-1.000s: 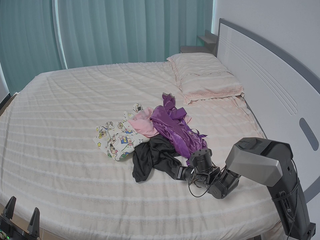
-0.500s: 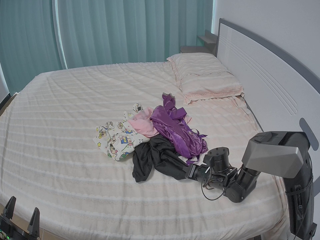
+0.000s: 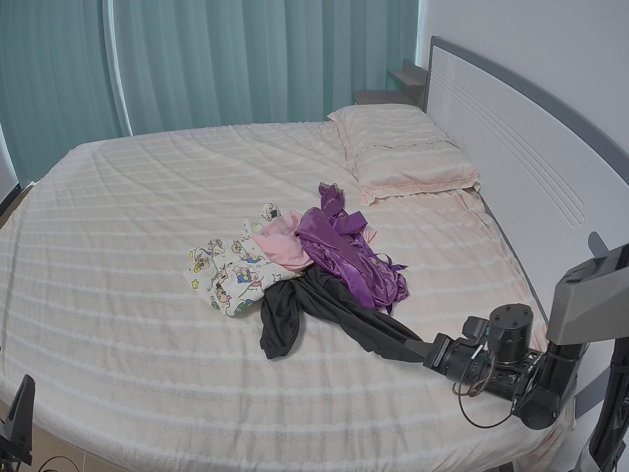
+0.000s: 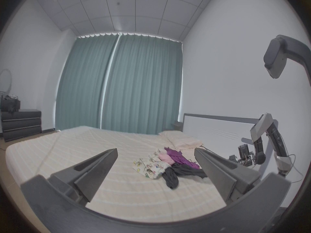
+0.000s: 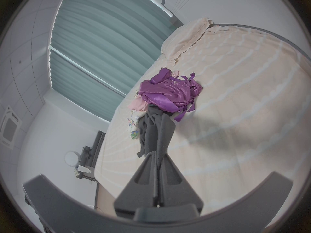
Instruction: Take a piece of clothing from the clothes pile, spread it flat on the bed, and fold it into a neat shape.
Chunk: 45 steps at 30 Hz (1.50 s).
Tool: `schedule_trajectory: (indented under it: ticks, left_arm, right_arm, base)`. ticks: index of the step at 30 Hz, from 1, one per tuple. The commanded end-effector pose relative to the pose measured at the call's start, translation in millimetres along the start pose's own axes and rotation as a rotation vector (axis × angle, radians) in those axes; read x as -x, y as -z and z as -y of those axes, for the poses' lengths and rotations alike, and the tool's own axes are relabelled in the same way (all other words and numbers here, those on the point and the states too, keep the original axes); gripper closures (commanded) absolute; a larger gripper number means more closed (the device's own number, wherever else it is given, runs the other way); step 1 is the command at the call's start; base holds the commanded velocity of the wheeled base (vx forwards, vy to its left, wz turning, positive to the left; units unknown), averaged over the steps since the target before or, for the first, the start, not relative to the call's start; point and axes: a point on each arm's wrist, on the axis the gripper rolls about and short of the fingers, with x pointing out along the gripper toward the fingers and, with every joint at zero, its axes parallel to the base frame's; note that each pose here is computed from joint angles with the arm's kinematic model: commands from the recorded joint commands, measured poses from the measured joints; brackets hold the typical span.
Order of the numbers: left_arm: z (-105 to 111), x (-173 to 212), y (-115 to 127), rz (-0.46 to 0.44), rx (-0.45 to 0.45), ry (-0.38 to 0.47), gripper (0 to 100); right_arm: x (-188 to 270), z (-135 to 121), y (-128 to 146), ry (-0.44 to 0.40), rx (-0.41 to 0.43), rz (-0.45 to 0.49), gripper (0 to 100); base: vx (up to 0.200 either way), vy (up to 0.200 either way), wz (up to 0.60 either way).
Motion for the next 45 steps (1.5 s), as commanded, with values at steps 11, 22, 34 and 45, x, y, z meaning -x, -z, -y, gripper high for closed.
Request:
schedule_trajectory:
  ticks: [11,22,34,45]
  left_arm:
    - [0,-100,33,-0.728,0.14,0.264,0]
    - [15,-200,103,-0.97,0.182,0.174,0]
    - [76,-268,196,-1.051,0.253,0.019,0]
    - [103,-311,252,-1.029,0.225,-0.042,0]
  right_arm:
    - [58,-3,-2,-0.006,-0.158,-0.009,100]
    - [63,-5,-7,-0.017,-0.165,0.02,100]
    - [62,-5,-7,-0.017,-0.163,0.023,100]
    - [62,-5,-7,-0.017,-0.161,0.024,100]
  base:
    - [0.0,0.0,0.0]
    - [0.0,0.0,0.0]
    - [0.0,0.0,0.0]
    - [0.0,0.0,0.0]
